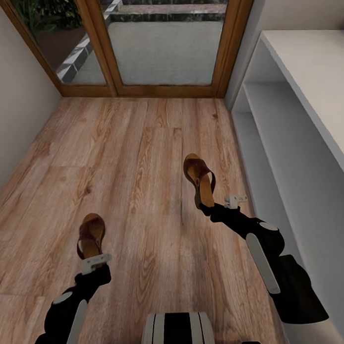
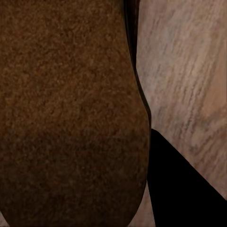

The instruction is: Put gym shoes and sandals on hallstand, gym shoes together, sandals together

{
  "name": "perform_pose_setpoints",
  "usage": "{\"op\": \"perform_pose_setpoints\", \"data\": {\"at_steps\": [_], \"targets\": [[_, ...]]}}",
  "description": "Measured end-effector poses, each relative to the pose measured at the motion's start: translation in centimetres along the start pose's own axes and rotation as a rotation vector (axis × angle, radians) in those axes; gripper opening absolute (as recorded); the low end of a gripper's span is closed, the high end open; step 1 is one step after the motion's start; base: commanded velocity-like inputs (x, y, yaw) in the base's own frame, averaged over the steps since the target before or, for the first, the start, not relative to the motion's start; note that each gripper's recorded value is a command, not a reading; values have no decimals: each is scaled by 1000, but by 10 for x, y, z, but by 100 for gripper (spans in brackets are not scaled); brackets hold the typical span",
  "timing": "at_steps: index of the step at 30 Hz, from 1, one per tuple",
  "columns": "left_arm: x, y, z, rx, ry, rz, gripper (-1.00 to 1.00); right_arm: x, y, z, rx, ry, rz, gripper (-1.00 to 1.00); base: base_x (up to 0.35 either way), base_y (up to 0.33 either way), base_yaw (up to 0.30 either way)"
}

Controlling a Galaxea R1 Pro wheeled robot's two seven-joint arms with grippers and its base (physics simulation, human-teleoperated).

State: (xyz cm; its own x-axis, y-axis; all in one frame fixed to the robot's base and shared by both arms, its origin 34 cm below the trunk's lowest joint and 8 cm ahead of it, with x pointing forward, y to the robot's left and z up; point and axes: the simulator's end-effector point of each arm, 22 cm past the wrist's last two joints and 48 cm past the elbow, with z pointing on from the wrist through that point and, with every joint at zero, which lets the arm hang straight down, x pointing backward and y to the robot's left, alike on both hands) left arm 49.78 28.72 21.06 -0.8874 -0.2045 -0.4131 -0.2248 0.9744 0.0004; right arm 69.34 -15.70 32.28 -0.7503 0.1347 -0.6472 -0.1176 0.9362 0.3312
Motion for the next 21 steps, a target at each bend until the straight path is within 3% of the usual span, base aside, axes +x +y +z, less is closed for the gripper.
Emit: {"op": "perform_pose_setpoints", "data": {"at_steps": [2,9,21], "targets": [[-3,1,-2,-14,-7,1,-100,-4,1,-3,-1,-7,-2,-100,0,0,0],[-9,-27,-12,3,-47,50,-100,-14,6,-12,-3,-25,-9,-100,0,0,0],[-12,-41,-21,24,-67,58,-100,-17,22,-17,-19,-17,-10,-100,0,0,0]]}}
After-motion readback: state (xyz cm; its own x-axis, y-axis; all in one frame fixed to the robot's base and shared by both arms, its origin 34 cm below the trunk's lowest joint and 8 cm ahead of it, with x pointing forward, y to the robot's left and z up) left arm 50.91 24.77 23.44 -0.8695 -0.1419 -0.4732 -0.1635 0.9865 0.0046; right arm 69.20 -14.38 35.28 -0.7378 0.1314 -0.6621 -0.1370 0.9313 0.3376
